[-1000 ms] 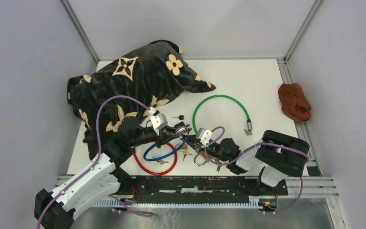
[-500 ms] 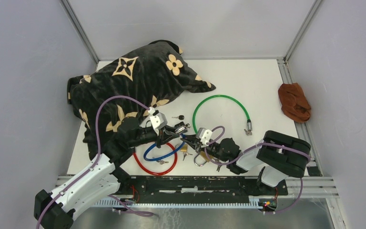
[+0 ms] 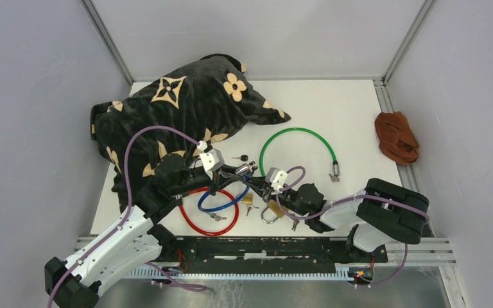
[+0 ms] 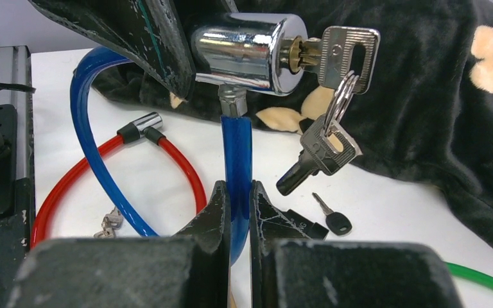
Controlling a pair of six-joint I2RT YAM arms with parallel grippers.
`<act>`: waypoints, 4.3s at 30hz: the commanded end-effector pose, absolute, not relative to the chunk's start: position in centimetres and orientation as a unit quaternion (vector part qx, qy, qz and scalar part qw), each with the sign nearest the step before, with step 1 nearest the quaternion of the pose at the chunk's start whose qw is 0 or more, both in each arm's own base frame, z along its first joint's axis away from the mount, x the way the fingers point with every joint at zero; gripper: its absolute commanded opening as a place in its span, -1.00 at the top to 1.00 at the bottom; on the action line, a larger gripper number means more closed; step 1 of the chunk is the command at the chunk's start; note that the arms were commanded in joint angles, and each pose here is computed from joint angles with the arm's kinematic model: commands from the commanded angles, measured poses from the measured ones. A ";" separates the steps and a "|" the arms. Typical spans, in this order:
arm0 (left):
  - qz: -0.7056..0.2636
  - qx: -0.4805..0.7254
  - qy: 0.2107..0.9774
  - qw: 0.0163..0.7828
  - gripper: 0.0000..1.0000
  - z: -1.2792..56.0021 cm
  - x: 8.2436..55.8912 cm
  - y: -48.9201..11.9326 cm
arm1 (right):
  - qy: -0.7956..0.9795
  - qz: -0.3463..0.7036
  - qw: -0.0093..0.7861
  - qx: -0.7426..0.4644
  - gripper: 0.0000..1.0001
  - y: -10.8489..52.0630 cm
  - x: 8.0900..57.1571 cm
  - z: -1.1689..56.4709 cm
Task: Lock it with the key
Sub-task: Lock the lock, then place the lock at the center of the board.
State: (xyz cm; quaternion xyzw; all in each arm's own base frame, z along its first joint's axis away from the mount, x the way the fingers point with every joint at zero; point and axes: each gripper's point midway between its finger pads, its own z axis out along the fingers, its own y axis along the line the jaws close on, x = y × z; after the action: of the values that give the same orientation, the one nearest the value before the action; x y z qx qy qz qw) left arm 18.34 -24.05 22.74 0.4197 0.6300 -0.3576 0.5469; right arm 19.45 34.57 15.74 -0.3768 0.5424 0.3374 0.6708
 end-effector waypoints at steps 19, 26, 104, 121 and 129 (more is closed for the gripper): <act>-0.294 0.417 0.533 0.675 0.96 30.7 20.5 -23.2 | 0.598 0.288 0.625 -0.412 1.00 31.3 19.4 10.3; -0.318 0.459 0.535 0.635 0.96 28.0 18.6 -23.7 | 0.547 0.347 0.594 -0.477 0.18 32.7 16.7 12.2; -0.122 0.612 0.497 0.603 0.97 26.9 22.4 -23.5 | 0.697 0.160 0.567 -0.409 1.00 19.8 27.0 22.4; -0.075 0.691 0.144 0.704 0.96 27.3 20.9 -45.3 | 0.736 -0.118 0.661 -0.088 1.00 2.6 28.6 27.8; -0.096 0.725 0.056 0.679 0.96 21.7 18.2 -51.1 | 0.725 -0.106 0.672 -0.108 1.00 2.8 27.5 28.2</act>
State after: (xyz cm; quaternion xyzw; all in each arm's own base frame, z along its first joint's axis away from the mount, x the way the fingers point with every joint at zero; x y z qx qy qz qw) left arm 19.57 -47.80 17.19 0.7616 0.1742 -0.1206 0.6124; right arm 28.00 3.25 27.07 -0.1080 0.7333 -0.0992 0.6639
